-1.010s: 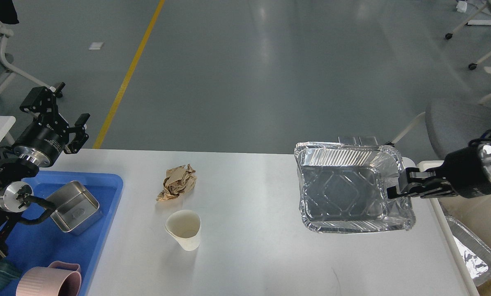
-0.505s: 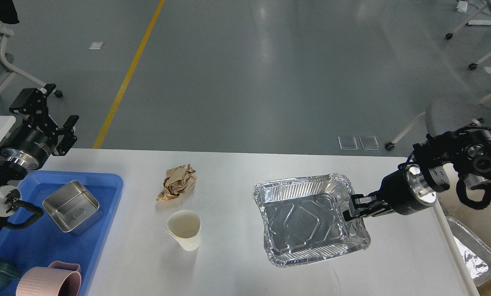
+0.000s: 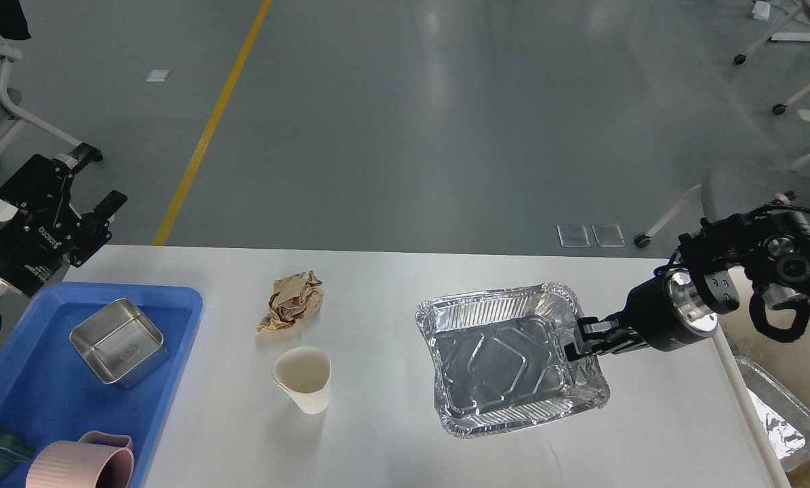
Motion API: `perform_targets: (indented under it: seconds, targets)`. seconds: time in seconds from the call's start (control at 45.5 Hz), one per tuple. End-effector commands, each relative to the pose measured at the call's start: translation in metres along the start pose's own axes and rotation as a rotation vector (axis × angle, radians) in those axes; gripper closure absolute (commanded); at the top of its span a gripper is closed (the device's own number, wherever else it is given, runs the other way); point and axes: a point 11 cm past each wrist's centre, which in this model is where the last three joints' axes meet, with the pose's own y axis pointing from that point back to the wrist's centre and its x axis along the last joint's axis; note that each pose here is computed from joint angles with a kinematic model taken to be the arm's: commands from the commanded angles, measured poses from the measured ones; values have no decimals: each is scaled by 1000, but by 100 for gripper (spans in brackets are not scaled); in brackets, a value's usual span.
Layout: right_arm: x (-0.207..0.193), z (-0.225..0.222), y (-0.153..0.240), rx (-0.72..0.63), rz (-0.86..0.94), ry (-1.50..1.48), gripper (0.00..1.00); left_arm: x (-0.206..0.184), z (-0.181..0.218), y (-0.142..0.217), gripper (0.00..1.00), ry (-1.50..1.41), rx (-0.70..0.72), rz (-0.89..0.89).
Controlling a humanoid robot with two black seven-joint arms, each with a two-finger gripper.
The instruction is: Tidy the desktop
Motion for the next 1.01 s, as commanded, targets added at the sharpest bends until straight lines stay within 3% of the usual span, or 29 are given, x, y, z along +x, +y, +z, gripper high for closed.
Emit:
perform_targets:
  seconds: [0.0,0.22,0.483,0.637,0.988]
  targets:
    - [0,0,-1,1,-1,0,100,0,-7,12,2,-91,61,-26]
    - [0,0,0,-1,0,0,100,-10,-1,35,3,-105,189,-228]
    - [0,1,0,-12,2,5,100,-24,45,76,6,-392,335,-471]
    - [1,1,0,-13,4,6,100,-34,47,106,6,-558,484,-584]
    - [1,1,0,-15,5,8,100,-12,115,140,6,-746,619,-631]
